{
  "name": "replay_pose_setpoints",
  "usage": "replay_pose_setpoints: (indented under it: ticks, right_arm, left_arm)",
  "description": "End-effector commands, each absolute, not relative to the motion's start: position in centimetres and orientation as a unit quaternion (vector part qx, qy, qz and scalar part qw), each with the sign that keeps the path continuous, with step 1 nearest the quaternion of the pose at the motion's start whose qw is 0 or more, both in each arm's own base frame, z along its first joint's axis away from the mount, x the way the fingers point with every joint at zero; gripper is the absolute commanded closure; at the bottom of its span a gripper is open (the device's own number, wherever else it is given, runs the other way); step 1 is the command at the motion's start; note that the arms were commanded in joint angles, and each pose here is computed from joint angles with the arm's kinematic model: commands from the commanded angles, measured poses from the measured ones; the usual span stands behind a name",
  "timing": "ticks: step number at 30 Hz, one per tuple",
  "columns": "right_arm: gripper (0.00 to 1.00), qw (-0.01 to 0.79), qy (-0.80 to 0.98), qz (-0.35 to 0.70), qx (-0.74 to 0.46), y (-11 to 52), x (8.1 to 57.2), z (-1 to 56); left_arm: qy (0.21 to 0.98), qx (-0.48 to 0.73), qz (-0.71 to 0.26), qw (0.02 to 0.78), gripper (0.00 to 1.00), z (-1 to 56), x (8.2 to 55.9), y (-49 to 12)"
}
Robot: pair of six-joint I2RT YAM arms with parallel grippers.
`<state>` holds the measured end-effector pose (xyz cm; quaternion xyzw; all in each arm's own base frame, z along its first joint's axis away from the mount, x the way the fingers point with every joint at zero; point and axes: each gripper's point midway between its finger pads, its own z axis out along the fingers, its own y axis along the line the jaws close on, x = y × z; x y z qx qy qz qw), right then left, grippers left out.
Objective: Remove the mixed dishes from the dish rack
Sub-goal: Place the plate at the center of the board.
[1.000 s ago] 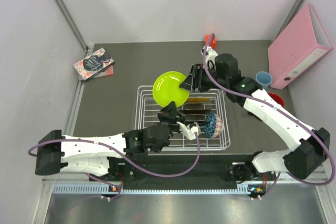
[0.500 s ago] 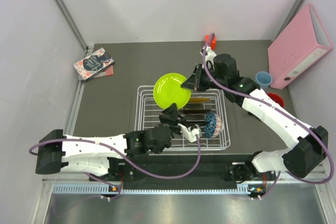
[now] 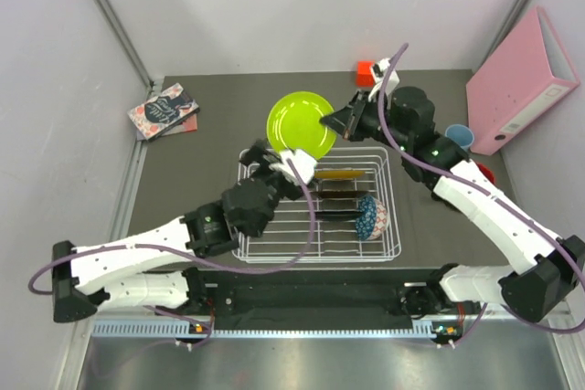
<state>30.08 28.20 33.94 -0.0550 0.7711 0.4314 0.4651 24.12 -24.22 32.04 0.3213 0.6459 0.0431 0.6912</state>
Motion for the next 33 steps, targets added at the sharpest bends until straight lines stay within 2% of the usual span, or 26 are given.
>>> replay_pose_setpoints:
  ticks: [1, 8, 15, 18, 19, 22, 24, 26, 27, 28, 29, 30, 33]
  right_arm:
    - [1.0, 0.481, 0.751, 0.447, -0.07, 29.2, 31.1, 35.8]
    - [1.0, 0.487, 0.742, 0.455, -0.066, 29.6, 31.6, 35.6]
    - [1.0, 0.551, 0.718, 0.425, -0.034, 26.6, 31.6, 37.4]
    - [1.0, 0.565, 0.713, 0.414, -0.02, 25.4, 31.3, 37.3]
    - [1.0, 0.572, 0.709, 0.413, -0.017, 25.0, 31.0, 37.7]
    - [1.0, 0.581, 0.707, 0.402, -0.012, 24.1, 30.7, 37.6]
    - [1.0, 0.587, 0.709, 0.392, -0.01, 23.5, 30.6, 37.5]
    - [1.0, 0.593, 0.707, 0.386, -0.011, 23.0, 30.4, 37.6]
    - [1.0, 0.591, 0.709, 0.384, -0.011, 22.9, 30.4, 37.2]
    - [1.0, 0.591, 0.709, 0.384, -0.012, 22.9, 30.5, 37.0]
    - [1.0, 0.587, 0.711, 0.388, -0.016, 23.1, 30.6, 36.8]
    - [1.0, 0.582, 0.714, 0.389, -0.017, 23.4, 30.7, 36.3]
    - [1.0, 0.579, 0.711, 0.399, -0.018, 23.9, 31.1, 35.9]
  left_arm:
    - [0.697, 0.098, -0.058, 0.708, 0.01, 37.1, 25.8, -18.9]
    - [0.699, -0.049, -0.105, 0.705, 0.01, 38.0, 26.2, -13.6]
    - [0.704, -0.144, -0.17, 0.675, 0.01, 37.3, 26.8, -12.1]
    - [0.739, -0.144, -0.236, 0.614, 0.01, 35.7, 28.8, -14.3]
    - [0.753, -0.115, -0.291, 0.579, 0.01, 35.6, 28.9, -16.5]
    - [0.787, -0.169, -0.343, 0.484, 0.01, 31.1, 32.7, -16.8]
    - [0.742, -0.183, -0.438, 0.473, 0.01, 33.0, 33.6, -17.4]
    - [0.726, -0.214, -0.501, 0.419, 0.01, 31.7, 33.6, -18.1]
    - [0.69, -0.191, -0.548, 0.432, 0.01, 34.0, 33.9, -18.7]
    - [0.691, -0.198, -0.567, 0.403, 0.01, 32.3, 34.4, -19.4]
    - [0.675, -0.195, -0.611, 0.365, 0.01, 33.0, 33.9, -20.5]
    - [0.644, -0.167, -0.646, 0.373, 0.01, 34.7, 33.8, -21.0]
    - [0.633, -0.175, -0.681, 0.324, 0.01, 33.3, 34.3, -22.1]
